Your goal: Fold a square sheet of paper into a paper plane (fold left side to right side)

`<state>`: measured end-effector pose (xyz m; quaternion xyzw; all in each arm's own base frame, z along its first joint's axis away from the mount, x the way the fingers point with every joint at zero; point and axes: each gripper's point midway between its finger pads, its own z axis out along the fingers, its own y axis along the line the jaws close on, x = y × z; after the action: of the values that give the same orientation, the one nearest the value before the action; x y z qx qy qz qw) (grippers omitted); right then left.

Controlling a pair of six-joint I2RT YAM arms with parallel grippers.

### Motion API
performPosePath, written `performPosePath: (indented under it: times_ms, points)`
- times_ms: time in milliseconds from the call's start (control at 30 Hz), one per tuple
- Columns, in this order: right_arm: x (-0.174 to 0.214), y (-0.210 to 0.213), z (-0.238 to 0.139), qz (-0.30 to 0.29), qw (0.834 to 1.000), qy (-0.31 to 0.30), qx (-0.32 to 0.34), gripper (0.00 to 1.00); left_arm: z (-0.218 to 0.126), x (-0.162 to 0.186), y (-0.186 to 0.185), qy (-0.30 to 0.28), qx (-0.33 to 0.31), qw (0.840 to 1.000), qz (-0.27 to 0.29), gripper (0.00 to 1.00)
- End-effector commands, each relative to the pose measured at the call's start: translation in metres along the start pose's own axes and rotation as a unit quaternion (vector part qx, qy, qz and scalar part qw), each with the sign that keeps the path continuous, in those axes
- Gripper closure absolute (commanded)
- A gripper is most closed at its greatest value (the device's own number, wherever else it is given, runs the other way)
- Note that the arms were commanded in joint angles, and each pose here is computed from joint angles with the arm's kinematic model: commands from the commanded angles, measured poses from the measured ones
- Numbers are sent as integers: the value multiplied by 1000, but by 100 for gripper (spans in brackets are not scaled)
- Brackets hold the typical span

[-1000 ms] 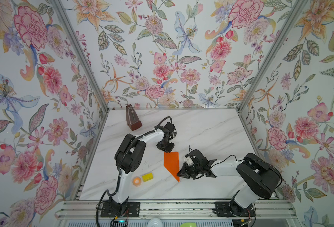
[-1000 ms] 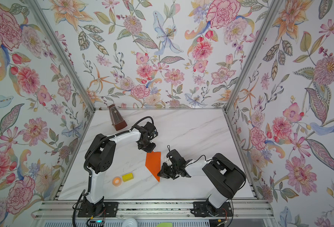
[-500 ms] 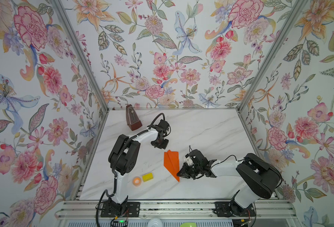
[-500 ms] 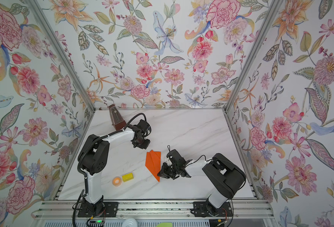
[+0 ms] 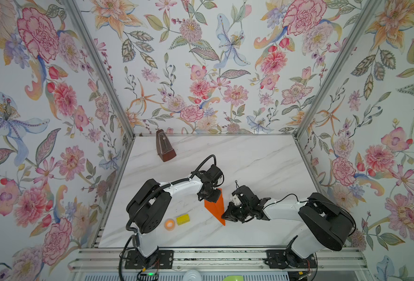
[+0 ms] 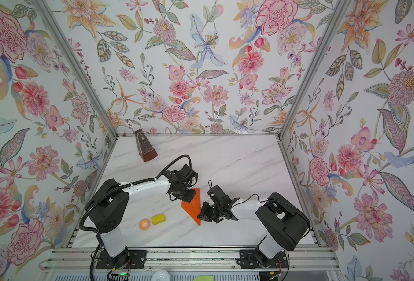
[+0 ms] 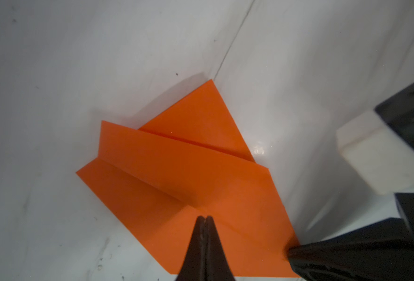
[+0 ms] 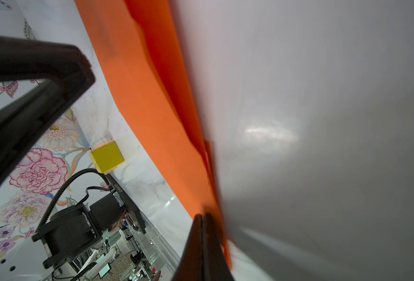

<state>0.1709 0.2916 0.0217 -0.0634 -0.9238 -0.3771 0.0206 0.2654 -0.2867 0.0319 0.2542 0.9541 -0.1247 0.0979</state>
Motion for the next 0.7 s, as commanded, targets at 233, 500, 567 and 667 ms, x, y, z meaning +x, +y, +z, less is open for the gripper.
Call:
performPosePath:
  times_ms: [233,500,567,667]
  points:
    - [-21,20,-34,-24,999,-43,-15,77,28,15,1,20,16,1000,-10,99]
    - [-64,-7,-39,1,998,-55,-18,70,34,23,1,33,19,999,9,99]
    - [-77,-7,-38,4,998,-55,-35,68,35,23,-1,31,26,999,12,99]
    - [-90,-7,-33,5,998,-53,-46,67,35,23,-3,30,34,999,16,99]
